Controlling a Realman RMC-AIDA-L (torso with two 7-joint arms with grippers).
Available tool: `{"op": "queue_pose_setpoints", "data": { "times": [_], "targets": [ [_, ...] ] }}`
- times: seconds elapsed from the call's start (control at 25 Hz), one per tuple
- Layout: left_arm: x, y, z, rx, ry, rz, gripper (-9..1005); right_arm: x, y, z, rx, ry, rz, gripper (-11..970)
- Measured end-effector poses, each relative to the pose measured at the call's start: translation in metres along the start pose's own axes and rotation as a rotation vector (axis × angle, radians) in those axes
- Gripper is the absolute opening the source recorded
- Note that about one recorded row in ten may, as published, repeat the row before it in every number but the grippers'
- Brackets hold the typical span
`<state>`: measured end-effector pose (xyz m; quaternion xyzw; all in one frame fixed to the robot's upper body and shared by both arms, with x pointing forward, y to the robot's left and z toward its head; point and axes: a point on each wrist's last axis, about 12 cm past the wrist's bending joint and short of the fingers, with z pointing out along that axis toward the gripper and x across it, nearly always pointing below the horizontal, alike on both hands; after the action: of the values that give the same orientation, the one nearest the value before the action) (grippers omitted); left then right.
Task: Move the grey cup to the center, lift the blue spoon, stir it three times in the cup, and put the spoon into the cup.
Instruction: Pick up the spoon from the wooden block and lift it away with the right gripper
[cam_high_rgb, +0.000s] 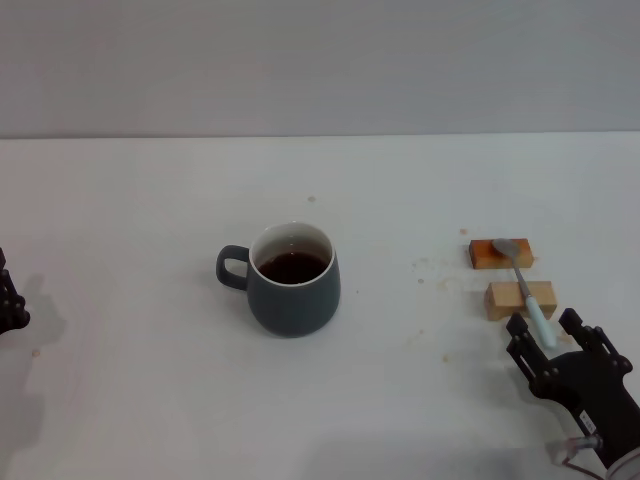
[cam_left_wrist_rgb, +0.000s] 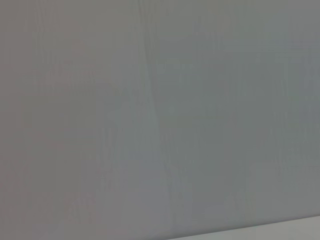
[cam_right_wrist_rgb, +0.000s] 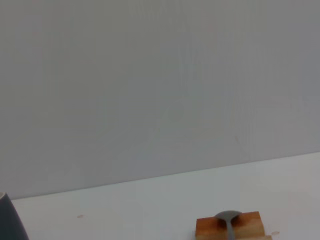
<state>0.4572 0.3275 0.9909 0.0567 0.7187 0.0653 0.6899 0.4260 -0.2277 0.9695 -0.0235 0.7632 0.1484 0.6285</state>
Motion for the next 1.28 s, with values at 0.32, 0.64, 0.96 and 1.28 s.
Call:
{"op": "queue_pose_setpoints", "data": {
  "times": [0.32, 0.64, 0.96, 1.28],
  "targets": [
    [0.0006, 0.0000, 0.0000, 0.000, 0.005, 0.000, -2, 0.0002, 0.0017, -0.0002, -0.004, 0.001, 0.005, 496],
    [0.0010, -0.0004, 0.0010, 0.002, 0.012, 0.000, -2, -0.0005, 0.0001, 0.0008, 0.011, -0.003, 0.011, 483],
    [0.0011, -0.0002, 0.0010, 0.002, 0.012, 0.001, -2, -0.0005, 0.0006, 0.0008, 0.007, -0.003, 0.009, 466],
    [0.0013, 0.0000, 0.0008, 0.002, 0.013, 0.002, -2, -0.0002, 0.0014, 0.0030, 0.000, 0.008, 0.007, 383]
  ]
}}
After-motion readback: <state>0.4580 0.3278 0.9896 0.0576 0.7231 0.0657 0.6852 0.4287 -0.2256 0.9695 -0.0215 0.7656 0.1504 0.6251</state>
